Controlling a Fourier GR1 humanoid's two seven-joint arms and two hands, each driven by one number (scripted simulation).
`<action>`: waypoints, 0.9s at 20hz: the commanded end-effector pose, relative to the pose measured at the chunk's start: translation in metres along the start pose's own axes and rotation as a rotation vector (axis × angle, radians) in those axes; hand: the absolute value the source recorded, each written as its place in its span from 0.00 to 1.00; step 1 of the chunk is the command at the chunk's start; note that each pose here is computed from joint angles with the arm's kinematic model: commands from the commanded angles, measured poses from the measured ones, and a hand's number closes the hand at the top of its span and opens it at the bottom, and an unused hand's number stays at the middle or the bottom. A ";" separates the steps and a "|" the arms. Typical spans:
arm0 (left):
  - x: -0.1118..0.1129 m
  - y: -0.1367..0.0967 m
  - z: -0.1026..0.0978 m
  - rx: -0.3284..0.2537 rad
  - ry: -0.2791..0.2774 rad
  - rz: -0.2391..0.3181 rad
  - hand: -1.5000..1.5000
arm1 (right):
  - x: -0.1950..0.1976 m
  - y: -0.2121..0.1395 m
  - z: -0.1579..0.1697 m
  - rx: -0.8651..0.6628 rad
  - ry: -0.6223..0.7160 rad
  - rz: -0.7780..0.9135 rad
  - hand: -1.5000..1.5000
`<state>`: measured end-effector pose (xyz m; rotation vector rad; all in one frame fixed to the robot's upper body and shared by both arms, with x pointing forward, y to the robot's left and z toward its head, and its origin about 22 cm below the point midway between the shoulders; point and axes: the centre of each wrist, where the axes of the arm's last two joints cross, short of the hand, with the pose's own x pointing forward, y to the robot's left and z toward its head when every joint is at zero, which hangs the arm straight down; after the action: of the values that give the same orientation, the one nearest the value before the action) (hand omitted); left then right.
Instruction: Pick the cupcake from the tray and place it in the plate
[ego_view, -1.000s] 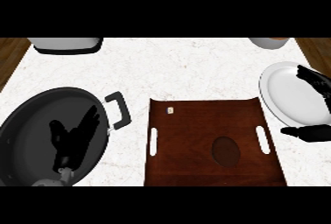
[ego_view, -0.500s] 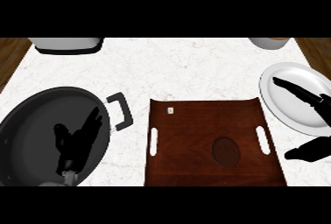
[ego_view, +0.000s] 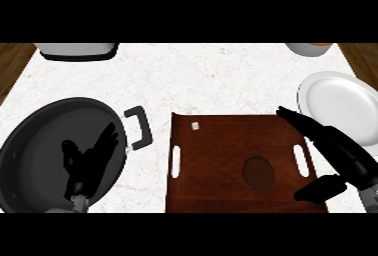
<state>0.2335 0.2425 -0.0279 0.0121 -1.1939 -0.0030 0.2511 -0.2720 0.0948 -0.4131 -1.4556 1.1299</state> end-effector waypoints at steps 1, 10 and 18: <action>-0.002 -0.001 -0.001 -0.005 -0.001 -0.004 0.50 | 0.021 0.015 -0.004 0.019 0.049 0.044 0.00; 0.014 -0.008 0.010 -0.024 0.006 0.016 0.50 | 0.021 0.044 0.002 0.097 0.058 -0.004 0.00; -0.015 -0.001 0.014 -0.010 0.005 0.010 0.50 | 0.015 0.073 -0.005 0.102 0.134 0.118 0.00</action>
<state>0.2329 0.2448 -0.0289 0.0047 -1.2035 -0.0052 0.2301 -0.2265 0.0498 -0.4378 -1.3051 1.2194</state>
